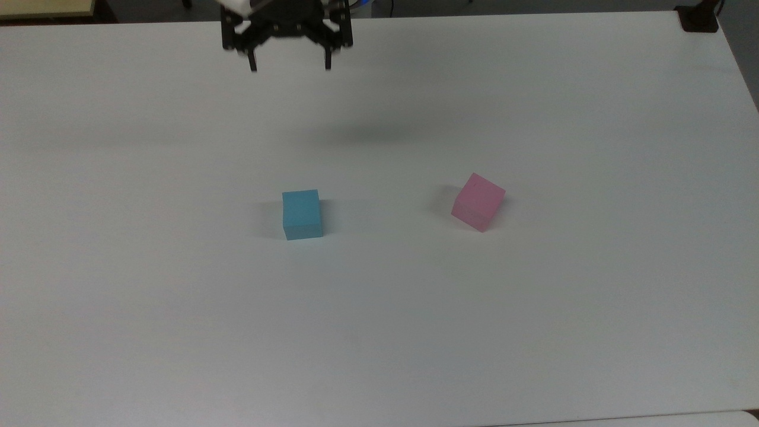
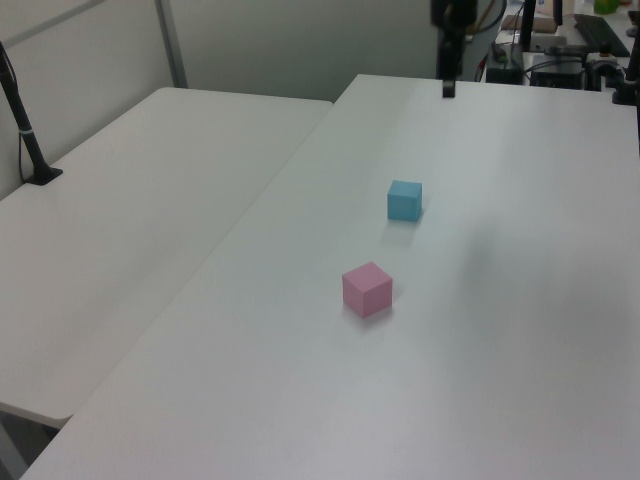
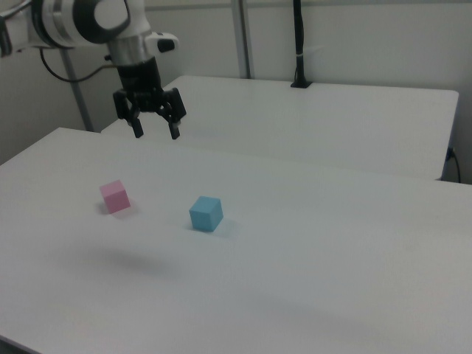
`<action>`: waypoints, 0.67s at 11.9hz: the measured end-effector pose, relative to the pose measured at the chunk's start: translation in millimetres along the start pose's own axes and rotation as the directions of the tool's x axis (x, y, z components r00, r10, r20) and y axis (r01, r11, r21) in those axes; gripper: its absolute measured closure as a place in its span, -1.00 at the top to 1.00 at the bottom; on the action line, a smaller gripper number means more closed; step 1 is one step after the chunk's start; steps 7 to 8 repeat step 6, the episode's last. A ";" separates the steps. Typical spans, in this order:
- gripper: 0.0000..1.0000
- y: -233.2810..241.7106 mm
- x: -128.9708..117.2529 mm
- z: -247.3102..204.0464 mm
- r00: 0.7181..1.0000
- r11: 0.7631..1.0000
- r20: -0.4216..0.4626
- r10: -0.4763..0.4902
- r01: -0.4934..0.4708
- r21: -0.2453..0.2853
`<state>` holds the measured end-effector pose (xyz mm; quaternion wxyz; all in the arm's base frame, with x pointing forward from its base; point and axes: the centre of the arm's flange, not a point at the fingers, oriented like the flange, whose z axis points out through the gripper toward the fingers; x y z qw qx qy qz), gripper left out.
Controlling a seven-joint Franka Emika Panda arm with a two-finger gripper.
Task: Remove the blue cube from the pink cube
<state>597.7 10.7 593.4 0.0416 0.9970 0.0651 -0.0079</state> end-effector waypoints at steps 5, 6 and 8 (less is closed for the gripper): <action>1.00 26.4 -33.3 -38.1 0.995 0.995 -0.043 0.092 -0.090 0.046; 1.00 24.7 -33.8 -36.8 0.992 0.992 -0.038 0.118 -0.116 0.047; 1.00 24.7 -33.8 -36.8 0.992 0.992 -0.038 0.118 -0.116 0.047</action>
